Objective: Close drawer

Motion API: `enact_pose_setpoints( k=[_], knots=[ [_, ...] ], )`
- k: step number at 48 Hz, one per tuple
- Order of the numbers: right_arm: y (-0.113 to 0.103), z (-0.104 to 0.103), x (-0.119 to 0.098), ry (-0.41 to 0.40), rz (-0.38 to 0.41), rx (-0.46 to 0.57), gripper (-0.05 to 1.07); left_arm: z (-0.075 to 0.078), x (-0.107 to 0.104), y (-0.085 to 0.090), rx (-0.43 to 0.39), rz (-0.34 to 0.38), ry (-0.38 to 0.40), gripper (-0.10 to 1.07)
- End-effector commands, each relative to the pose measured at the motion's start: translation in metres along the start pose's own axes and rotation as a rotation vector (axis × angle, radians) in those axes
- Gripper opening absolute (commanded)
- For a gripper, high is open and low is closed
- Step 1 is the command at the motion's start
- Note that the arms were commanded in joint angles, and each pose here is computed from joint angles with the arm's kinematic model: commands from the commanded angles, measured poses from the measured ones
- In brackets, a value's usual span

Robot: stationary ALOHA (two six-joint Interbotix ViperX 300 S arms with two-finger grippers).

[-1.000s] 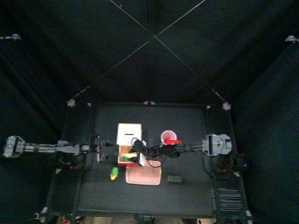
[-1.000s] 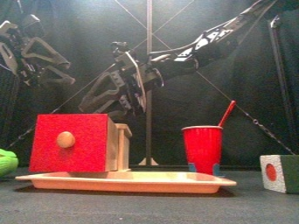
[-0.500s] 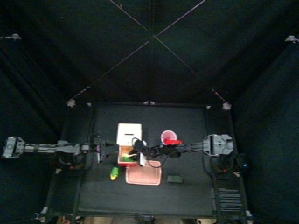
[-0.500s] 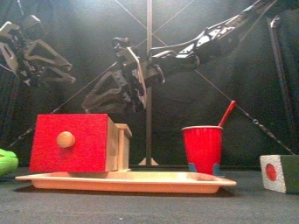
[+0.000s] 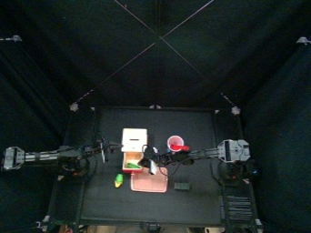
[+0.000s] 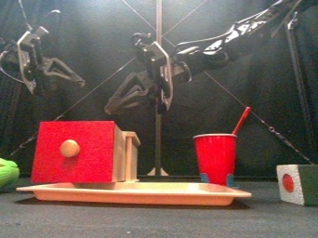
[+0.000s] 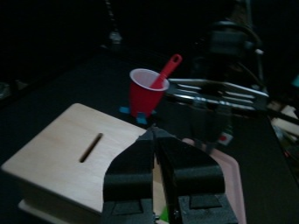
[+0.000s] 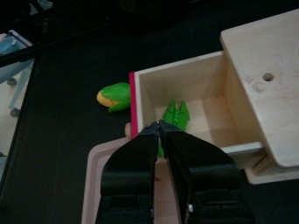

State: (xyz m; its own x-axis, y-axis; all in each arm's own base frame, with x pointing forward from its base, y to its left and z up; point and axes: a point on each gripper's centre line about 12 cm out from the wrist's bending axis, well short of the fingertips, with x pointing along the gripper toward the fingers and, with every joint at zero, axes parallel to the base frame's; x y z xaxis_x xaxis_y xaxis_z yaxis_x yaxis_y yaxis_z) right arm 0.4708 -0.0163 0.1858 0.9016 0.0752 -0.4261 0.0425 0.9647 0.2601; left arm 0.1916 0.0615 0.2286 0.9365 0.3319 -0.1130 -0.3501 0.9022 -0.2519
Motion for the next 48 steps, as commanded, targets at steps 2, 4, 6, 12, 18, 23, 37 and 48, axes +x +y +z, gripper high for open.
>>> enact_pose_setpoints(
  k=[2,4,6,12,18,23,37,48],
  knots=[
    [0.017,0.021,-0.01,-0.054,0.035,-0.021,0.51,0.02,0.006,0.012,-0.06,0.077,-0.056,0.33],
    [0.023,0.02,-0.008,-0.052,0.048,-0.031,0.51,0.024,0.008,0.017,-0.089,0.107,-0.059,0.33],
    [0.026,0.019,-0.007,-0.048,0.054,-0.04,0.51,0.028,0.013,0.021,-0.123,0.135,-0.058,0.33],
    [0.033,0.016,-0.002,-0.04,0.069,-0.055,0.51,0.033,0.027,0.031,-0.191,0.196,-0.005,0.33],
    [0.037,0.013,0.003,-0.033,0.076,-0.06,0.51,0.037,0.044,0.041,-0.229,0.248,0.057,0.33],
    [0.037,0.009,0.008,-0.021,0.077,-0.059,0.51,0.037,0.059,0.054,-0.247,0.297,0.103,0.33],
    [0.042,-0.001,0.018,0.002,0.085,-0.065,0.51,0.024,0.092,0.093,-0.278,0.422,0.173,0.33],
    [0.045,-0.005,0.023,0.023,0.075,-0.071,0.51,0.003,0.114,0.114,-0.285,0.478,0.24,0.32]
  ],
)
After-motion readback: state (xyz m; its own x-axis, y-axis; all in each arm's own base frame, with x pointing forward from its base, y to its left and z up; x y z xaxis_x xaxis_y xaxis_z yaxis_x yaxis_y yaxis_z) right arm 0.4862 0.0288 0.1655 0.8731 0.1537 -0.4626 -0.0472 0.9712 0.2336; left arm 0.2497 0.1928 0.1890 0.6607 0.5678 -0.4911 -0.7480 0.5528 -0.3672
